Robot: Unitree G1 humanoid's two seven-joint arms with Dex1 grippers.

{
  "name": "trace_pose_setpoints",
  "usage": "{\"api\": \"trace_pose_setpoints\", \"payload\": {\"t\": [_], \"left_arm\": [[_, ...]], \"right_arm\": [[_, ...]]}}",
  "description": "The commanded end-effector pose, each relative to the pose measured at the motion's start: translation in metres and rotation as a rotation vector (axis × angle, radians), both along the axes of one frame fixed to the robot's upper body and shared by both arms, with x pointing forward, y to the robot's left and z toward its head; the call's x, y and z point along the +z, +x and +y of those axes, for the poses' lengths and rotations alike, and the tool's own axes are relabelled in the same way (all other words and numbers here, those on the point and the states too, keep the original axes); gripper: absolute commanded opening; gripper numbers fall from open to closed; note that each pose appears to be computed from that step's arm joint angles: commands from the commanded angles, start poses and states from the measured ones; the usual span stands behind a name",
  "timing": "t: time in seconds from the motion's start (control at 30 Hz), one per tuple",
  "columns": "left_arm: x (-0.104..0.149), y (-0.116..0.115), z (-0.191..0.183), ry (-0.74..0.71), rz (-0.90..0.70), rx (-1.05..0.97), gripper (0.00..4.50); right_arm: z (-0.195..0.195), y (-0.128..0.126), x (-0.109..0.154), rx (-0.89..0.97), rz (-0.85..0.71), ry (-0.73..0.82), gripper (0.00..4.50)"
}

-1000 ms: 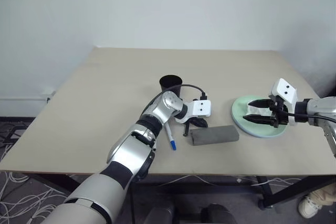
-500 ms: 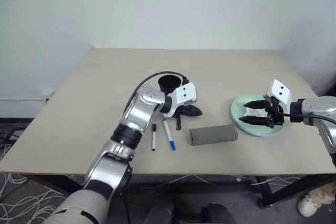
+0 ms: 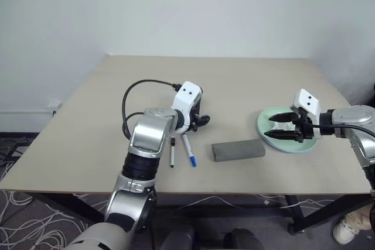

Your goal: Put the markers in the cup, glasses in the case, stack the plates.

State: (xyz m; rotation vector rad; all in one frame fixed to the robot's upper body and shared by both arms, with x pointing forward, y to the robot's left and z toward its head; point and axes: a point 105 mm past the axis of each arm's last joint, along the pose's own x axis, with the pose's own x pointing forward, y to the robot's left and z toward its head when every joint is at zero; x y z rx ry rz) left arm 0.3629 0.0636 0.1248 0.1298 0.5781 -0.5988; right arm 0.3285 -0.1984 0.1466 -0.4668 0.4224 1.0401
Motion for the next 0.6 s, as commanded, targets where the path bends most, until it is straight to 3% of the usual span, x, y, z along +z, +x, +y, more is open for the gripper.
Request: {"api": "trace_pose_setpoints", "payload": {"t": [0.03,0.3,0.47,0.6], "left_arm": [[-0.001,-0.001,0.007,0.020,0.118,0.136,2.93],[-0.016,-0.004,0.021,0.093,0.198,0.312,2.93],[-0.021,-0.007,0.021,0.103,0.212,0.342,2.93],[-0.038,-0.016,0.015,0.128,0.255,0.314,2.93]], "right_arm": [[0.002,0.002,0.013,0.021,-0.050,-0.003,2.99],[0.003,0.002,0.012,0.023,-0.047,-0.004,2.99],[0.005,0.003,0.011,0.026,-0.046,0.000,2.99],[0.007,0.004,0.012,0.031,-0.050,0.003,2.99]]}}
